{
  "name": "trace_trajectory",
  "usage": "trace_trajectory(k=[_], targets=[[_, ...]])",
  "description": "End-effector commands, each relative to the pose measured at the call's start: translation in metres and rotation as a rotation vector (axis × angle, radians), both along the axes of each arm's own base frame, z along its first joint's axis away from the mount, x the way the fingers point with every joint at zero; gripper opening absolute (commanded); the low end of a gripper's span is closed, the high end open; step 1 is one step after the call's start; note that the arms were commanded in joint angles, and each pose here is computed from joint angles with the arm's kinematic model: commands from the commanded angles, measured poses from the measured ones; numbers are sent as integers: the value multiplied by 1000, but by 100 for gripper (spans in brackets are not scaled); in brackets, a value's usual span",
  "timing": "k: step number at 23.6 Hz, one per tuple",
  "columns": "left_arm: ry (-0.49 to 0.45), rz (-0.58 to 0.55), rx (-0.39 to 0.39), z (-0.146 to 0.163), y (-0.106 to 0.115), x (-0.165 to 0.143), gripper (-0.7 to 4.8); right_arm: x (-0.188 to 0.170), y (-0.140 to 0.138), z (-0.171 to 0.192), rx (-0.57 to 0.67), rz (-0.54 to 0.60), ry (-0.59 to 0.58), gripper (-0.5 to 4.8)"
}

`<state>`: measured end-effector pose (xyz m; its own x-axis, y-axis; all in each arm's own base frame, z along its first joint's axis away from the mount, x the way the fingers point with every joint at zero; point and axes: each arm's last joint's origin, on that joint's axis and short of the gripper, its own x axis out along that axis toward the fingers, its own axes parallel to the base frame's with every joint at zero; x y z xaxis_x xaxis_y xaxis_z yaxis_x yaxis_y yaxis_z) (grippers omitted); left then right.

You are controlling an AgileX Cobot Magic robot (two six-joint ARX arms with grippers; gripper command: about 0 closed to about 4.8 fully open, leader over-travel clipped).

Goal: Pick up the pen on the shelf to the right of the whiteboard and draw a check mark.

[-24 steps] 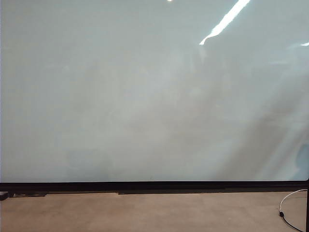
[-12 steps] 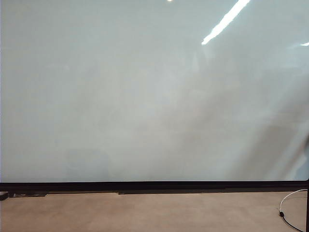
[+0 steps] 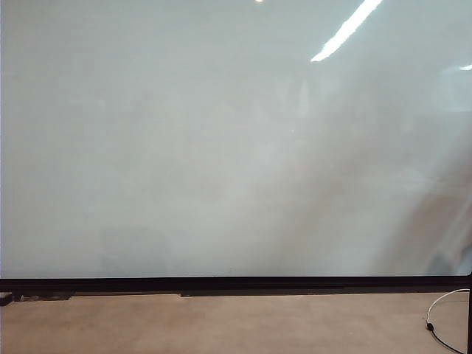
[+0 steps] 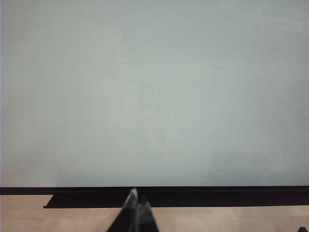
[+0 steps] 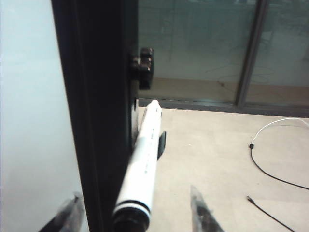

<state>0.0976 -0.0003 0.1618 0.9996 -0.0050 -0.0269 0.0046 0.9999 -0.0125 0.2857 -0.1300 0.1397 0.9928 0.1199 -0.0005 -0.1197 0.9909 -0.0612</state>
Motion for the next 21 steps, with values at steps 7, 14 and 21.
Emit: trace_trajectory(k=[7,14,21], targets=[[-9,0,5,2,0,0,-4,7,-3,-9,54,31,-50,283],[-9,0,5,2,0,0,-4,13,-5,-4,56,36,-69,283],[-9,0,5,2,0,0,-4,17,-5,0,70,37,-80,274]])
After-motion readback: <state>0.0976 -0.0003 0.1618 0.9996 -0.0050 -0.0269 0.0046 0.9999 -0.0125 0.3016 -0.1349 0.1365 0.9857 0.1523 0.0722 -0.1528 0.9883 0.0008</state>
